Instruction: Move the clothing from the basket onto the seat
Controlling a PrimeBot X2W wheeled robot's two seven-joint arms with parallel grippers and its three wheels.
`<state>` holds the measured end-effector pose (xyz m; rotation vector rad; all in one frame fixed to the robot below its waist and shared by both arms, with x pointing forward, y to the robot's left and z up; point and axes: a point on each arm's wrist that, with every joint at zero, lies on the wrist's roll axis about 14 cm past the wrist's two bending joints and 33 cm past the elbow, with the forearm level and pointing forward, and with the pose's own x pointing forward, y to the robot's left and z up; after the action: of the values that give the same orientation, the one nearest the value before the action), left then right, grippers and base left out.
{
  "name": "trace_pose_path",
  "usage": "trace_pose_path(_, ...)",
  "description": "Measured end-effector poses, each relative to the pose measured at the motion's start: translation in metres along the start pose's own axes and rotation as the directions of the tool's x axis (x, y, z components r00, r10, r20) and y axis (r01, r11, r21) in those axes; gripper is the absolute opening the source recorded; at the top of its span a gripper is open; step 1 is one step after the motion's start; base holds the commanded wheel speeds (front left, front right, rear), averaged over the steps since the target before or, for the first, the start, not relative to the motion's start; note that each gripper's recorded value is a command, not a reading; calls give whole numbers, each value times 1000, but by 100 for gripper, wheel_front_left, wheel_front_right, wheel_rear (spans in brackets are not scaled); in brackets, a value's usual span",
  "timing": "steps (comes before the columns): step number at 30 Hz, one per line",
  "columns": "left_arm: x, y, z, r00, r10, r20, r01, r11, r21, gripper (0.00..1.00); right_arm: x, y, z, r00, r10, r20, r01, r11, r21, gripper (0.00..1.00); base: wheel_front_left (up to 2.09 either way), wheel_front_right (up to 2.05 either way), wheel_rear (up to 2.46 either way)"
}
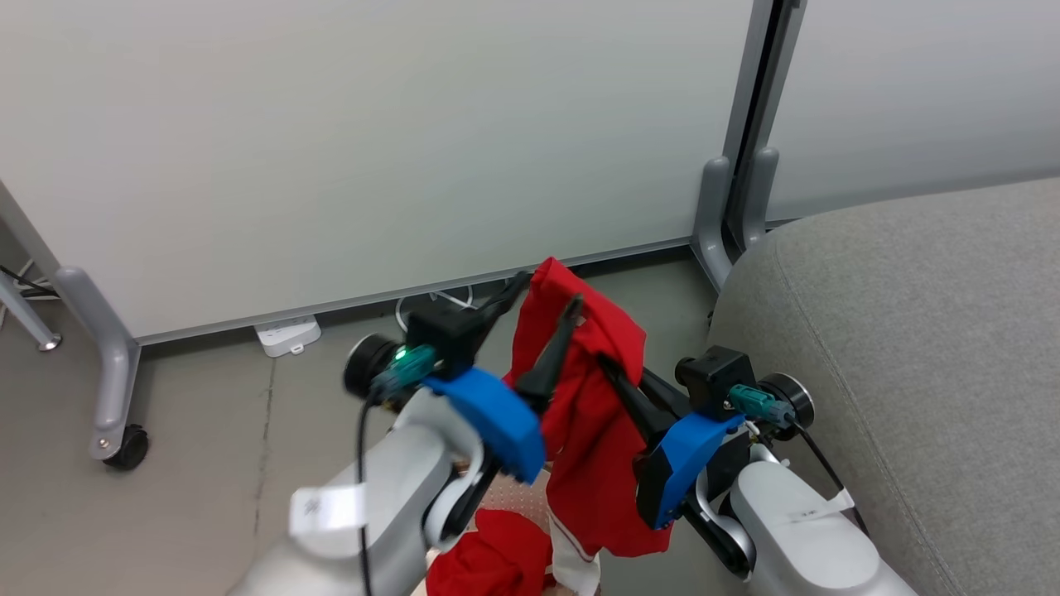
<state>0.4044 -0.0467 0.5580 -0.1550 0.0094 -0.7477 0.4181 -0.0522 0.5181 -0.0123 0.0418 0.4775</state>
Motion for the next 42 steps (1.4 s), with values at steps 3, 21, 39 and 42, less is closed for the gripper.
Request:
trace_pose_path(3, -17, 17, -10, 998, 54, 13, -53, 998, -23, 100, 0, -4, 1, 1000, -9, 5, 9, 1000, -1, 0, 0, 0, 0)
trace_pose_path(21, -122, 80, -57, 942, 334, 0, -334, 941, -60, 100, -4, -18, 6, 998, -58, 23, 58, 998, -11, 0, 0, 0, 0)
trace_pose_path(39, -93, 63, -67, 966, 257, -17, -258, 965, -54, 100, -30, -47, 3, 988, -155, 12, 155, 988, -6, 0, 0, 0, 0)
trace_pose_path(42, -79, 53, -70, 977, 214, -24, -215, 975, -58, 100, -42, -60, 1, 980, -200, 8, 200, 980, -4, 0, 0, 0, 0)
